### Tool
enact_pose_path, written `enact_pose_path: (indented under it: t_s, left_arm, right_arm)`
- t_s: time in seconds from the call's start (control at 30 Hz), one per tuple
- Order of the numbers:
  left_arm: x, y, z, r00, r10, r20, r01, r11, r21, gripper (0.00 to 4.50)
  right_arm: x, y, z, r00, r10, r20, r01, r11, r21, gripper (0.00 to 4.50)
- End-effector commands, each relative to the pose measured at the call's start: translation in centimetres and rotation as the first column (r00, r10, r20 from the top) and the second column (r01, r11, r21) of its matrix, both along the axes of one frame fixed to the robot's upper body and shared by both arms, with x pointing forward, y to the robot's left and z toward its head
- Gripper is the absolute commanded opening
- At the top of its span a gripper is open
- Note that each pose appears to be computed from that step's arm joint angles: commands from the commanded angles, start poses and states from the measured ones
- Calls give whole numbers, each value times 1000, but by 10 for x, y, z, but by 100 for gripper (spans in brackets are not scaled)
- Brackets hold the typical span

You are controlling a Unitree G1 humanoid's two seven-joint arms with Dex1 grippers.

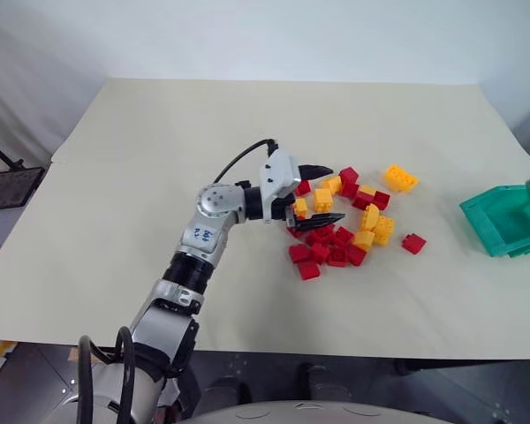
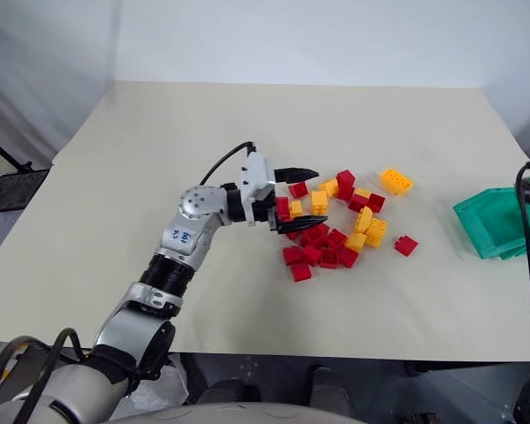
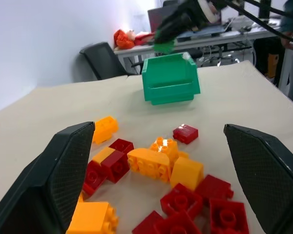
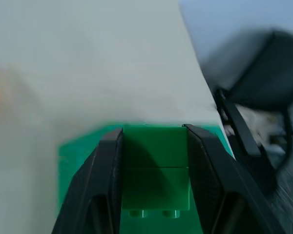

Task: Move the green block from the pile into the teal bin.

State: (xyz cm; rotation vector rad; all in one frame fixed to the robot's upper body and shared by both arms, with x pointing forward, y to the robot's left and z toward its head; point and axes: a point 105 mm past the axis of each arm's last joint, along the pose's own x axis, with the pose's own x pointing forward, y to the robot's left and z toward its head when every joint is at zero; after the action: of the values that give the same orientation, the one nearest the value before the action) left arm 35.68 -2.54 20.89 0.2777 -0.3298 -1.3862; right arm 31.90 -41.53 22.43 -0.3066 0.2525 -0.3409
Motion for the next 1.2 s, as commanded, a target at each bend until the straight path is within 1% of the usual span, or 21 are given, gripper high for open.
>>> enact_pose_path:
  t_s: [0.03,0.1,0.17,0.2,0.3,0.37,0.4,0.5,0.6,0.63,0.67,0.77,0.83,0.87,0.9,0.93,1.0,1.07,1.1,1.13,1.2]
  left_arm:
    - [1,-15,15,999,-2,39,2,1000,-4,450]
    - [1,-17,15,999,-5,42,5,1000,-1,450]
    - [1,-18,16,999,-7,45,7,1000,4,450]
    - [1,-18,16,999,-8,47,7,1000,7,450]
    - [2,-16,15,999,-4,48,3,1000,21,450]
    - [5,-11,14,999,10,38,-11,1000,22,450]
    - [5,-8,14,999,17,39,-18,1000,16,450]
    - [4,0,12,999,20,26,-20,1000,5,450]
    - [2,9,9,1000,17,-20,-17,1000,-9,450]
    - [1,13,9,999,17,-38,-18,1000,-16,450]
    - [1,21,6,998,29,-63,-30,999,-21,450]
    - [-6,64,-4,992,69,-106,-73,997,-34,450]
    - [-13,88,-7,988,65,-141,-70,997,-29,450]
    - [-15,100,-9,987,78,-142,-80,997,-12,450]
    - [-16,119,-15,981,113,-159,-110,994,25,450]
    - [-17,131,-19,976,138,-170,-131,990,51,450]
    - [-24,156,-22,976,167,-143,-158,985,70,450]
    - [-31,188,-28,966,220,-135,-207,973,107,450]
    - [-34,201,-31,959,251,-133,-235,964,127,450]
    - [-37,214,-33,951,280,-129,-262,955,137,450]
    - [-40,230,-33,939,325,-115,-310,941,132,450]
  right_arm:
    - [-3,-18,-11,993,-112,36,113,994,-10,145]
    - [1,-20,-21,991,-126,38,126,992,2,145]
    - [5,-22,-25,990,-137,44,137,990,18,218]
    - [7,-21,-26,990,-129,47,128,991,26,238]
    - [14,-14,-24,994,-87,59,85,996,29,339]
    - [14,-13,-17,994,-77,81,75,997,29,413]
    - [14,-12,-11,993,-61,97,59,998,24,441]
    - [13,-5,6,988,7,153,-13,999,33,446]
    - [14,10,15,977,116,179,-124,992,34,446]
    - [14,16,18,969,158,188,-167,985,34,446]
    - [14,29,21,952,235,196,-245,969,29,446]
    - [10,79,23,839,525,141,-528,849,-22,446]
    - [5,96,19,769,630,110,-634,773,-1,446]
    - [0,104,15,723,685,91,-689,724,17,446]
    - [-8,116,9,648,759,59,-761,647,37,446]
    - [-15,123,5,593,805,37,-805,591,52,446]
    - [-27,132,-7,495,869,-29,-866,496,70,446]
    - [-36,130,-25,414,897,-155,-901,428,70,446]
    - [-39,128,-30,385,903,-192,-911,405,78,446]
    - [-40,126,-31,360,914,-189,-922,380,80,446]
    - [-42,119,-32,339,919,-199,-930,359,74,446]
